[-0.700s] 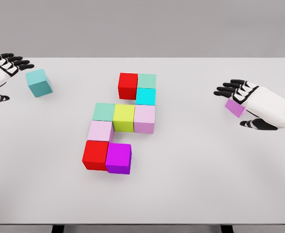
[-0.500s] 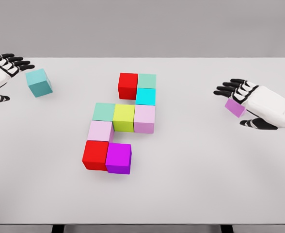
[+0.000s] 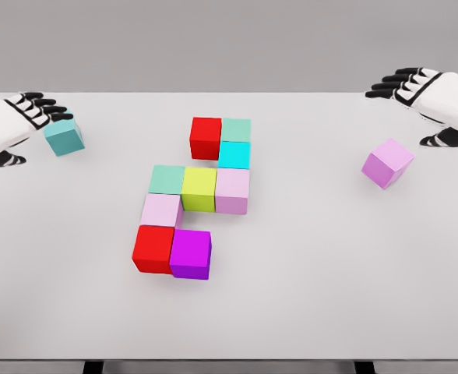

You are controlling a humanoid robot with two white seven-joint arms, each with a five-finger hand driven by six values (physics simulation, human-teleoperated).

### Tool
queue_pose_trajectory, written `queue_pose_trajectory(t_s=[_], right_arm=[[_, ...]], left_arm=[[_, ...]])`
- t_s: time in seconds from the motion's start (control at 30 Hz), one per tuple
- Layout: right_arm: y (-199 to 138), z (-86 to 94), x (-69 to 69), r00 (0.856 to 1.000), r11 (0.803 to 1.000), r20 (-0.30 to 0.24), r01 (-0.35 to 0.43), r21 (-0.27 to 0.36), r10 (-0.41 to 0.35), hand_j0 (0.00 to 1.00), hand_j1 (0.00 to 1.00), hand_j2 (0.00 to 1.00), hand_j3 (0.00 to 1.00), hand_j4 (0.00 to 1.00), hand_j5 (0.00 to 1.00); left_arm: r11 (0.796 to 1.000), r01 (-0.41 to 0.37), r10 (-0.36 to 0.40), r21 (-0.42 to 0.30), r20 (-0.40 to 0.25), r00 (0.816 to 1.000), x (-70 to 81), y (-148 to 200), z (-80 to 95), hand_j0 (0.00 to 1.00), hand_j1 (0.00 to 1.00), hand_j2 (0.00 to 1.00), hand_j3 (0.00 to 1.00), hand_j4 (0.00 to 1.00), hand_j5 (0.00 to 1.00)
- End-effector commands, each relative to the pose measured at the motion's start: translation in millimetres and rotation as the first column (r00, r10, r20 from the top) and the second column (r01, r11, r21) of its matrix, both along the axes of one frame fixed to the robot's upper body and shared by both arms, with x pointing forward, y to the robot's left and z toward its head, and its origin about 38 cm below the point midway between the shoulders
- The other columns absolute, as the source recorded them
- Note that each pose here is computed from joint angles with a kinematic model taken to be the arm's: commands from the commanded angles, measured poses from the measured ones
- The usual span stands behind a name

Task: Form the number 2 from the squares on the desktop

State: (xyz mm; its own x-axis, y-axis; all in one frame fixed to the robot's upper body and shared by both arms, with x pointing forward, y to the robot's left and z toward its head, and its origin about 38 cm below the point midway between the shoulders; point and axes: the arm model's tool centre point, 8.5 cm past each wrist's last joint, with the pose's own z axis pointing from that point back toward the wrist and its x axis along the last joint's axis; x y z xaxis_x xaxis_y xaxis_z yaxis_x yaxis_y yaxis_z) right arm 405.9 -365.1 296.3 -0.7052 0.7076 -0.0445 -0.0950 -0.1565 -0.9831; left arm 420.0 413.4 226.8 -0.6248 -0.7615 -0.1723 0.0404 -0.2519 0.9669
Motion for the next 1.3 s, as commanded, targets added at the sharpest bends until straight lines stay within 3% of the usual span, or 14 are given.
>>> queue_pose_trajectory(t_s=[0.0, 0.03, 0.13, 0.3, 0.43, 0.57, 0.67, 0.93, 1.27], right_arm=[[6, -44.8, 10.0, 0.986, 0.996, -0.169, -0.016, -0.082, 0.002, 1.00, 1.00, 1.00, 1.00, 1.00, 1.00], [11, -43.0, 22.9, 0.983, 0.993, -0.185, -0.031, -0.116, 0.009, 1.00, 1.00, 1.00, 1.00, 1.00, 1.00], [18, -40.8, 36.7, 0.977, 0.979, -0.214, -0.063, -0.191, 0.021, 0.99, 0.99, 0.99, 0.99, 0.99, 0.99], [11, -37.6, 47.7, 0.973, 0.968, -0.230, -0.048, -0.245, -0.010, 0.99, 0.99, 0.99, 0.99, 0.99, 0.99], [-7, -22.4, 48.6, 0.976, 0.949, -0.210, -0.016, -0.315, -0.053, 0.99, 0.99, 0.99, 0.99, 0.99, 0.99], [-2, -40.5, 49.2, 0.969, 0.929, -0.239, -0.040, -0.368, -0.053, 0.99, 0.99, 0.99, 0.99, 0.99, 0.99], [-2, -59.4, 55.3, 0.958, 0.925, -0.278, -0.040, -0.379, -0.073, 0.99, 0.99, 0.99, 0.99, 0.99, 0.99], [7, -88.0, 78.3, 0.945, 0.918, -0.305, -0.011, -0.396, -0.120, 0.98, 0.98, 0.98, 0.98, 0.98, 0.98], [9, -106.5, 82.9, 0.935, 0.900, -0.324, -0.011, -0.436, -0.145, 0.97, 0.97, 0.97, 0.97, 0.97, 0.97]], left_arm=[[1.000, -0.009, 0.010, 0.014, -0.061, 0.998, -1.5, 3, -21.2, 1.00, 1.00, 1.00, 1.00, 1.00, 1.00], [1.000, -0.019, 0.020, 0.015, -0.067, 0.998, 4.3, 5, -22.5, 1.00, 1.00, 1.00, 1.00, 1.00, 1.00], [1.000, -0.021, 0.021, 0.001, -0.075, 0.997, 16.4, -2, -27.6, 1.00, 1.00, 1.00, 1.00, 1.00, 1.00], [1.000, -0.019, 0.019, 0.000, -0.067, 0.998, 22.1, -4, -22.6, 1.00, 1.00, 1.00, 1.00, 1.00, 1.00], [0.999, -0.047, 0.046, -0.014, -0.096, 0.994, 41.4, -8, -35.0, 1.00, 1.00, 1.00, 1.00, 1.00, 1.00], [0.995, -0.086, 0.080, -0.046, -0.118, 0.990, 48.3, -1, -39.1, 1.00, 1.00, 1.00, 1.00, 1.00, 1.00], [0.995, -0.086, 0.079, -0.048, -0.120, 0.990, 52.7, -4, -39.4, 1.00, 1.00, 1.00, 1.00, 1.00, 1.00], [0.987, -0.144, 0.133, -0.064, -0.150, 0.980, 64.5, 5, -46.6, 1.00, 1.00, 1.00, 1.00, 1.00, 1.00], [0.987, -0.156, 0.146, -0.045, -0.168, 0.975, 72.0, 3, -51.7, 1.00, 1.00, 1.00, 1.00, 1.00, 1.00]])
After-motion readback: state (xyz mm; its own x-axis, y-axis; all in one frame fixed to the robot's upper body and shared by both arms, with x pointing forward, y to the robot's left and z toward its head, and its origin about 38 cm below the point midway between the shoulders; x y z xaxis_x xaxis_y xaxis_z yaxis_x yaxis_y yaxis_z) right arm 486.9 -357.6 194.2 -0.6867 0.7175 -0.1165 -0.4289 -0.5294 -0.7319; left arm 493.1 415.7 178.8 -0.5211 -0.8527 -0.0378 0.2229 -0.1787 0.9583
